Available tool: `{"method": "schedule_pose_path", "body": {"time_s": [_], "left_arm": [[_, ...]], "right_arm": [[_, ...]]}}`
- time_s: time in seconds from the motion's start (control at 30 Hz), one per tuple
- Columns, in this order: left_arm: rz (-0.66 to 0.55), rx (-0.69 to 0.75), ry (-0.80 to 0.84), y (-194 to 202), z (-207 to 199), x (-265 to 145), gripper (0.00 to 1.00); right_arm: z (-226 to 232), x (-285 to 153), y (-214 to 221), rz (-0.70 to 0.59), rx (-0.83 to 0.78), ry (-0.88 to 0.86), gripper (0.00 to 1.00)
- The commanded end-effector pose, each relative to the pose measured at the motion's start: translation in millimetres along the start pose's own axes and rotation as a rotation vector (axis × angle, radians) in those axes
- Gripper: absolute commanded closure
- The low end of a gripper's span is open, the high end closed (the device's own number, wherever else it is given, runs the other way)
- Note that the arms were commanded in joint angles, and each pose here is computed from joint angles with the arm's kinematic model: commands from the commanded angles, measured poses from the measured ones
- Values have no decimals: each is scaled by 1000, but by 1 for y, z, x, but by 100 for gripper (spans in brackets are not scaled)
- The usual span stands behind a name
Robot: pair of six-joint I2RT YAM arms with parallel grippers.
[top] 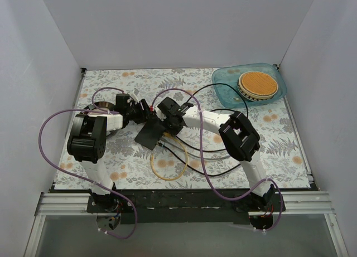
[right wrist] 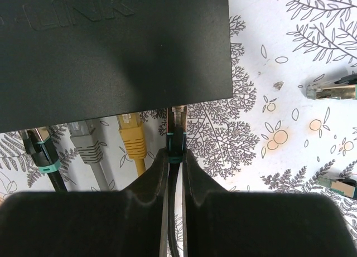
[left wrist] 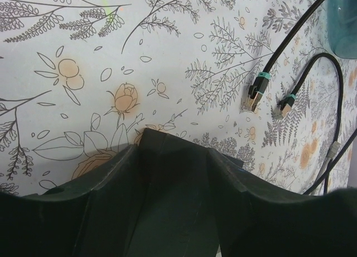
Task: Insert the plug into the switch port
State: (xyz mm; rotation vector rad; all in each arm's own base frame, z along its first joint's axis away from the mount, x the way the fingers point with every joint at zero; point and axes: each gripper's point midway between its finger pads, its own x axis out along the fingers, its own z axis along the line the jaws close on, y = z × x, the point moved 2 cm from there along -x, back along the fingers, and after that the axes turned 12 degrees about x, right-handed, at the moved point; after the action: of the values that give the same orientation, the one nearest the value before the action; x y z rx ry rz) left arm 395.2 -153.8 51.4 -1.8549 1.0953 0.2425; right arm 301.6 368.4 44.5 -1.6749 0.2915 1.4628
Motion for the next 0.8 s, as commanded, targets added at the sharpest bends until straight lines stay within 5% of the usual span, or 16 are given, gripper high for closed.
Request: {"method": "schedule_pose_path", "body": {"time_s": [0.0, 0.77], "left_arm": [[213, -77, 192, 50, -42, -1, 51], [320, -88, 238, 78, -54, 8, 58]], "right_arm": [[26, -15, -96, -404, -15, -102, 99], [18, -23, -122, -479, 44, -95, 99]]}}
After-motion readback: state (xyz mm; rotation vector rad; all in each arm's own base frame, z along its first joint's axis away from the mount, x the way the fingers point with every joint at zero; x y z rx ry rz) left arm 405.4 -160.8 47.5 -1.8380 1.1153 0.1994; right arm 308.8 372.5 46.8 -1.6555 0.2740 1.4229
